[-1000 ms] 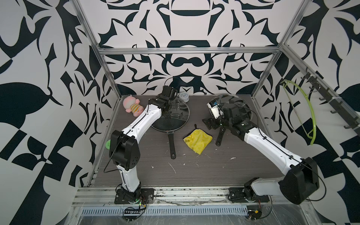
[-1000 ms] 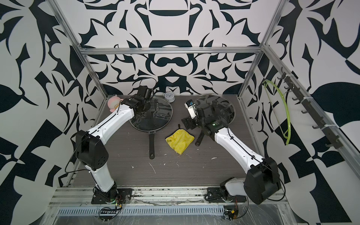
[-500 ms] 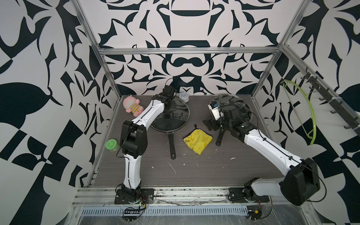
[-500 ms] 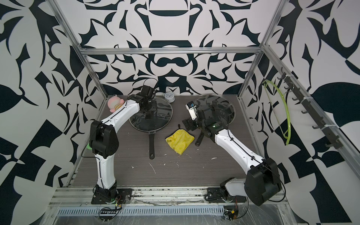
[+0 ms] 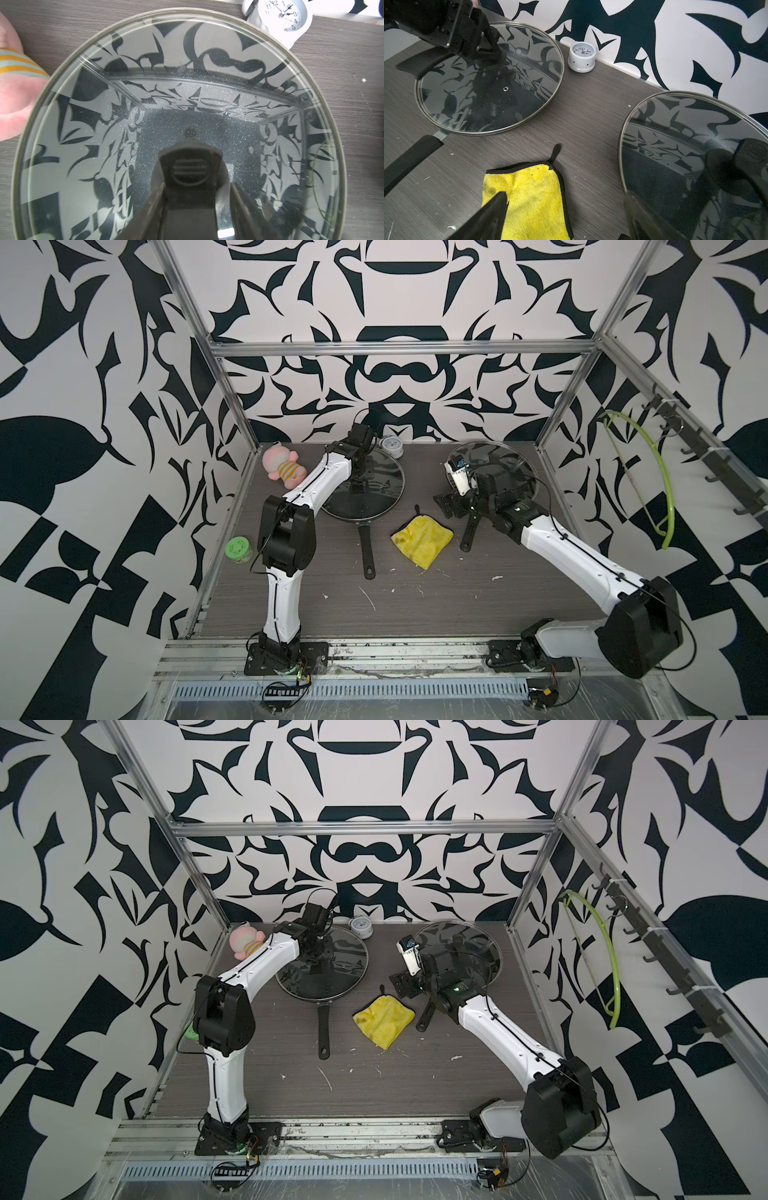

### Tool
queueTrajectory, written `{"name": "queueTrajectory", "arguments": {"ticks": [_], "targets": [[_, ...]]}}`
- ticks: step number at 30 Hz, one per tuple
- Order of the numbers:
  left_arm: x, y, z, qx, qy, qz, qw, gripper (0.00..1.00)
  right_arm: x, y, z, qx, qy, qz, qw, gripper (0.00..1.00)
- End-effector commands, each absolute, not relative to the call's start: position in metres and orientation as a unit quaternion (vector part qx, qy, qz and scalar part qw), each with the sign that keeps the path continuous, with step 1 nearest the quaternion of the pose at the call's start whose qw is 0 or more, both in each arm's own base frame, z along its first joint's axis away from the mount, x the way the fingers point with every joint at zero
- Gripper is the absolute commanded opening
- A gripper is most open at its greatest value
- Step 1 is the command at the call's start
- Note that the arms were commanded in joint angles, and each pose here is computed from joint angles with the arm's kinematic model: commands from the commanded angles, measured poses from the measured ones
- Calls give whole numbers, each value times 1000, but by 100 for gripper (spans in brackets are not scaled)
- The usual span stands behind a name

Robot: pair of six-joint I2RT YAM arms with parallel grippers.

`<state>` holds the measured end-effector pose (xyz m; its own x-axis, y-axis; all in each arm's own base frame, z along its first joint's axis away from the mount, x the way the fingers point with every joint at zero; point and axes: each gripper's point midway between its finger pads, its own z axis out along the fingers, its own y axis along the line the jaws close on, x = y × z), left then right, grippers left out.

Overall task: Wipe the pot lid with a cloth
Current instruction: Pick up the pot lid from the cooking pot.

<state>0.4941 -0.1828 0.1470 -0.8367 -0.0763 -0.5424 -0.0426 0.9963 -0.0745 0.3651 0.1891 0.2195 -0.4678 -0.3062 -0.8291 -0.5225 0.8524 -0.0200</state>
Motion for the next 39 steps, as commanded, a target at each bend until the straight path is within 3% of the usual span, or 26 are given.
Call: {"name": "queueTrajectory", "arguments": {"ticks": [1,12,16,21,26,30,39], "targets": [[495,-175,123,-32,967,-12,254,56,369,189,239,-235,835,120,482,90],[483,-175,126,-3,978,-5,210,41,368,186,244,-233,833,114,489,89],[479,-178,124,-6,980,-12,196,51,368,186,245,-234,832,114,490,89],[473,-183,127,-9,981,-27,192,52,368,187,246,-233,832,117,489,88],[472,-183,120,-3,982,-24,187,35,370,188,242,-233,835,117,485,88],[475,-183,122,-3,981,-24,193,0,370,189,243,-231,834,121,486,88],[489,-184,192,-1,954,-51,296,0,364,201,242,-243,831,143,479,87]]}}
